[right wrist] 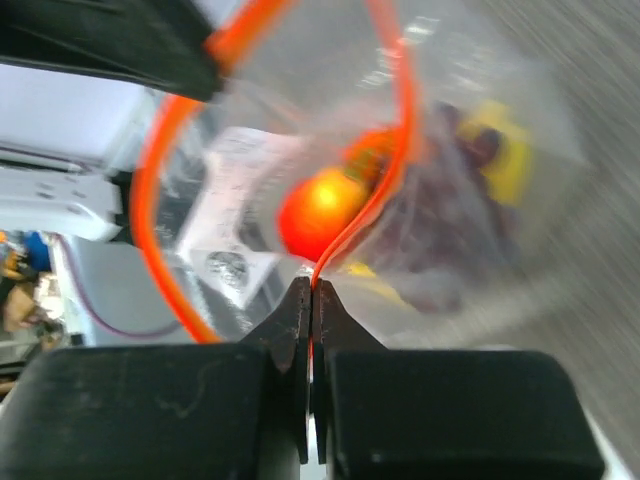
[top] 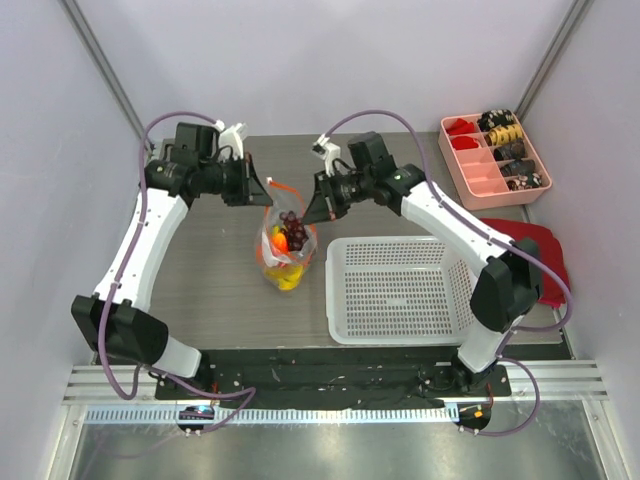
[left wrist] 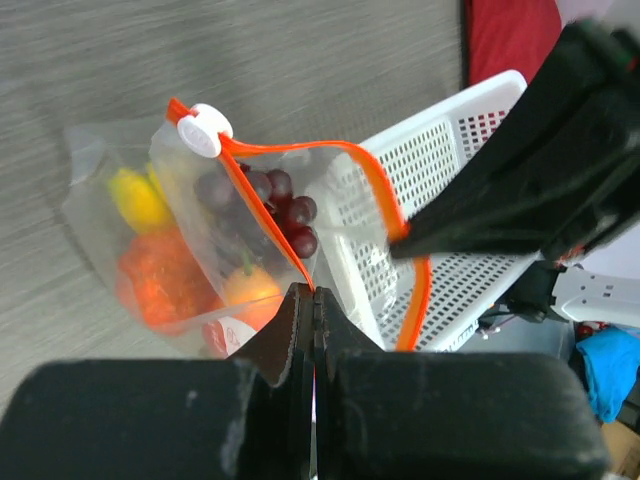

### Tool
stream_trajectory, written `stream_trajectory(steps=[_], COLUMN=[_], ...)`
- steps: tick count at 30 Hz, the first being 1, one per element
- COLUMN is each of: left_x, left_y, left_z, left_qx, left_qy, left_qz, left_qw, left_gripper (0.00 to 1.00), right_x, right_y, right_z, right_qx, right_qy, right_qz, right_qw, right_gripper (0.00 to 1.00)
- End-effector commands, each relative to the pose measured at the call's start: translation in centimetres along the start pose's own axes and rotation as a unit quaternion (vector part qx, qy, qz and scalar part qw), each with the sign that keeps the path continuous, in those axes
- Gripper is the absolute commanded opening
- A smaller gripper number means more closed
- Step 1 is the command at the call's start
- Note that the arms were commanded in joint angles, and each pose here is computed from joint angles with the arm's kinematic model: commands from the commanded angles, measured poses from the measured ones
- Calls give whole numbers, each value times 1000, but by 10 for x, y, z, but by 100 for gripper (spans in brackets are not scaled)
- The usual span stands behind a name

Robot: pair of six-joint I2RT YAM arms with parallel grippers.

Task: Place the food in the zip-top bag and seal the zipper
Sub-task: Adjust the zipper food storage bag at the center of the board.

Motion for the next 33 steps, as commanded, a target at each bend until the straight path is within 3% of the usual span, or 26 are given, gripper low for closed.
stream_trajectory(steps=[1,3,8,10,12,13,15,17,20,23,24,27,28,33], left_x=[-21,-21,-2,11,20,22,24,26,26,29,29,29,29,24], left_y=[11,8,-2,-11,-16,-15,-14,-10,-6,-2,-2,-5,-7,-13], left_z=[-17,-18,-14,-10,-4,-2,0,-4,-9,-14,-15,-14,-13,-14], left_qx=[25,32,49,67,71,68,69,84,121,160,174,198,202,220], left_qy=[-55,-52,-62,-46,-38,-38,-50,-60,-80,-108,-107,-109,-114,-111], left_qz=[-4,25,113,153,174,179,181,178,178,182,186,199,200,208], left_qw=[998,998,990,985,981,981,980,979,973,964,961,954,952,947], left_gripper=[0,0,0,0,0,0,0,0,0,0,0,5,5,7], right_x=[-38,-36,-28,-21,-20,-17,-17,-15,-6,10,21,41,43,51], right_y=[-1,-12,-28,-28,-22,-17,-3,22,53,75,75,74,72,42], right_z=[81,105,105,102,104,103,99,92,73,51,39,21,15,-8], right_qx=[-135,-153,-145,-142,-141,-138,-126,-118,-43,24,43,62,62,29], right_qy=[45,39,7,7,17,22,67,106,194,298,360,433,475,522], right_qz=[-124,-131,-163,-183,-186,-176,-178,-174,-163,-151,-135,-108,-101,-110], right_qw=[982,979,976,973,972,974,974,972,966,942,922,893,872,845], right_gripper=[1,1,5,39,53,64,69,71,71,73,76,79,79,80])
Point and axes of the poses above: each gripper's point midway between its finger pads, its own y axis back along the fingers, its own z axis along the line the jaws close on, x = y × z, the point moved 9 cm from there along y, back along the fingers, and after that the axes turned 10 degrees about y, right-handed, at the moved point
